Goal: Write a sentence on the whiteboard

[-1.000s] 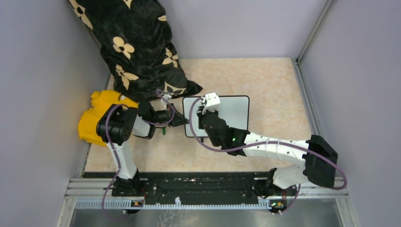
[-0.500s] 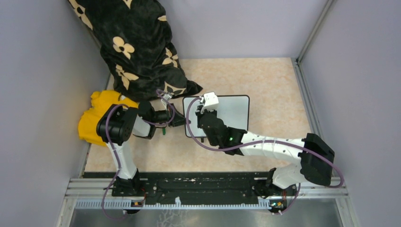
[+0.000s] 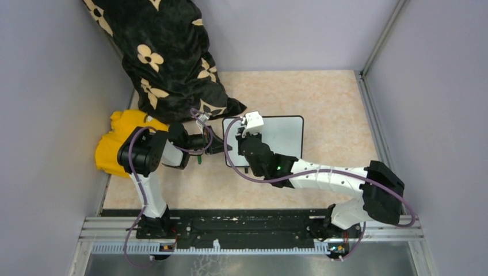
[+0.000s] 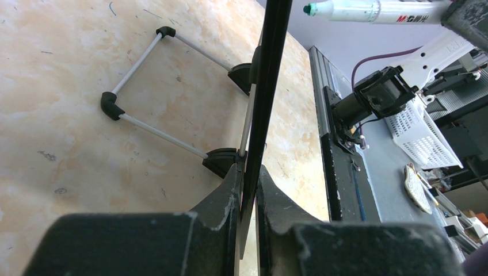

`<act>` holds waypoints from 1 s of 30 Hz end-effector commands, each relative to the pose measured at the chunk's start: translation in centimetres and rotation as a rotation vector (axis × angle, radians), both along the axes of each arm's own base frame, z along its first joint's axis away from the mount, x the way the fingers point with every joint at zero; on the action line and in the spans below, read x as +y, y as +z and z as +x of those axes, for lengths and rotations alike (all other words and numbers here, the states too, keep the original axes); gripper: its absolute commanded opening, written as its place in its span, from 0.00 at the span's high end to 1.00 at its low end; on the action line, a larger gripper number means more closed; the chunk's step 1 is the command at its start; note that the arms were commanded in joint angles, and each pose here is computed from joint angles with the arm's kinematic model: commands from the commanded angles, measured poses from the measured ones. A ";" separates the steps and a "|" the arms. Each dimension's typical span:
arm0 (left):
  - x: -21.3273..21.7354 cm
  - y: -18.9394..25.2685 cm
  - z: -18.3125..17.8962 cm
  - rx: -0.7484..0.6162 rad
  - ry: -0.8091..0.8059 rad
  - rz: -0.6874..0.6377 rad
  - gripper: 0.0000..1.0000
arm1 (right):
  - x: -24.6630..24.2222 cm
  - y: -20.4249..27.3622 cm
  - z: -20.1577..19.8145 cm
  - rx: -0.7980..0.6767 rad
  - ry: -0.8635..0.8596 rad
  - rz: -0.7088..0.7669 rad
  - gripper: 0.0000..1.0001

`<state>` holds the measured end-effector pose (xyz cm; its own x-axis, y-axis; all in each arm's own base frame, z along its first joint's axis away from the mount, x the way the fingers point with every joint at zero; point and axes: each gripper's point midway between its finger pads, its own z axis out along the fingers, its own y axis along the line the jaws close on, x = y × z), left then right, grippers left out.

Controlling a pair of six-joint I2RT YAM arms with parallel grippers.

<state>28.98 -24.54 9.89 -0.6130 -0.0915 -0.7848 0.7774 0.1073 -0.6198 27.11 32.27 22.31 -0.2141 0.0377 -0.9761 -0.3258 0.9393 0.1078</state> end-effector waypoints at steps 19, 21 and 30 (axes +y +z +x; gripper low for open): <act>-0.1 -0.7 0.0 0.006 -0.003 0.010 0.90 | 0.4 0.8 0.9 -0.007 -0.054 0.058 1.00; -0.1 -0.7 0.0 0.008 -0.004 0.010 0.91 | 0.1 0.3 0.7 0.002 -0.059 0.051 1.00; -0.1 -0.7 0.0 0.008 -0.003 0.011 0.91 | -1.6 -1.0 0.1 0.027 -0.083 0.042 1.00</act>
